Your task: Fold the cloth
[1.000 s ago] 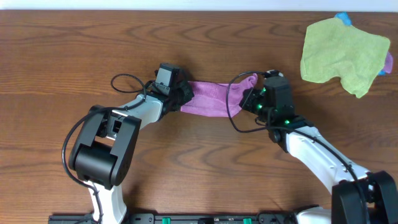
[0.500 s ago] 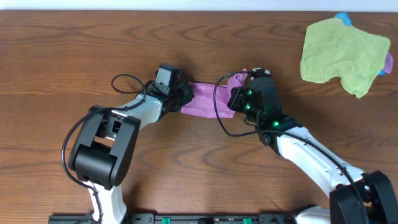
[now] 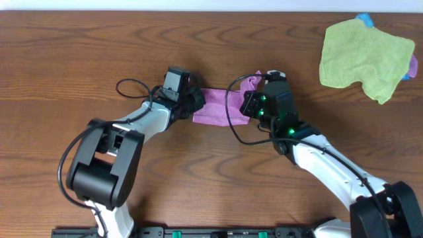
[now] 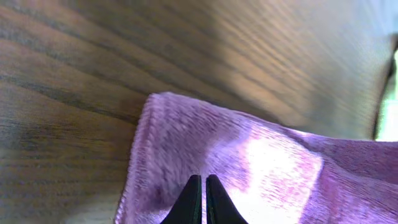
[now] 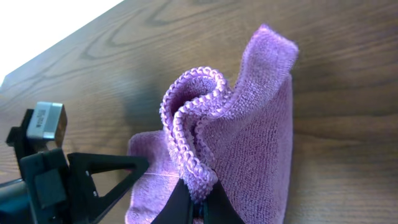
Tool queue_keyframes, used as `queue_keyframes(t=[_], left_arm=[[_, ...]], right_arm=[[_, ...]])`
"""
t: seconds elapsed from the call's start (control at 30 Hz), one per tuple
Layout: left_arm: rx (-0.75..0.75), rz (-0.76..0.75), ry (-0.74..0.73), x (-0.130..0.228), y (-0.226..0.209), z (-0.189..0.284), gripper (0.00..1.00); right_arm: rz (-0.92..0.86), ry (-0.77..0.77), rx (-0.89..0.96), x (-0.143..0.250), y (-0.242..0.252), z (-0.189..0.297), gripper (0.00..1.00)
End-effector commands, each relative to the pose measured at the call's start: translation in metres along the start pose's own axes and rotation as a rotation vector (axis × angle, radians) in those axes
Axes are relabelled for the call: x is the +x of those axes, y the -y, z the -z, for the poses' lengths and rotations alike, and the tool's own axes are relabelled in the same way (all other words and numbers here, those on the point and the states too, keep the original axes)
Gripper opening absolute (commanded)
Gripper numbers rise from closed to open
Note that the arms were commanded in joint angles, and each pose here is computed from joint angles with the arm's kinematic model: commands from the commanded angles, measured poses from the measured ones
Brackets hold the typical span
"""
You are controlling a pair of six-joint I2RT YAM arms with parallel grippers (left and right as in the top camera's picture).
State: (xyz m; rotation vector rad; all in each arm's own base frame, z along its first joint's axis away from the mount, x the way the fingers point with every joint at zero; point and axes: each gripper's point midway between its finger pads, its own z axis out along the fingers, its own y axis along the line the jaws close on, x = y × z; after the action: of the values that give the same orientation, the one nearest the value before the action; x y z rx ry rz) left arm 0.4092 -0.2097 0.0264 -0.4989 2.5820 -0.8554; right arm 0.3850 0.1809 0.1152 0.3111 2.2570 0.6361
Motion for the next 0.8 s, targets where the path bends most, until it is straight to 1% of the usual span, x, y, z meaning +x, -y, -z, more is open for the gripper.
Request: queue_keyframes(t=[0.0, 0.23, 0.5, 0.77], left_arm=[[0.013, -0.047, 0.018, -0.004, 0.007, 0.014, 0.06], [0.000, -0.049, 0.056, -0.022, 0.002, 0.039, 0.06], [-0.026, -0.025, 0.133, -0.055, -0.014, 0.086, 0.06], [-0.041, -0.016, 0.178, -0.068, -0.023, 0.117, 0.06]], right_arm=[[0.031, 0.002, -0.023, -0.001, -0.017, -0.006, 0.01], [0.058, -0.031, -0.040, 0.010, -0.034, -0.019, 0.01], [0.102, -0.083, -0.067, 0.032, -0.059, -0.037, 0.01], [0.135, -0.115, -0.088, 0.048, -0.075, -0.047, 0.01]])
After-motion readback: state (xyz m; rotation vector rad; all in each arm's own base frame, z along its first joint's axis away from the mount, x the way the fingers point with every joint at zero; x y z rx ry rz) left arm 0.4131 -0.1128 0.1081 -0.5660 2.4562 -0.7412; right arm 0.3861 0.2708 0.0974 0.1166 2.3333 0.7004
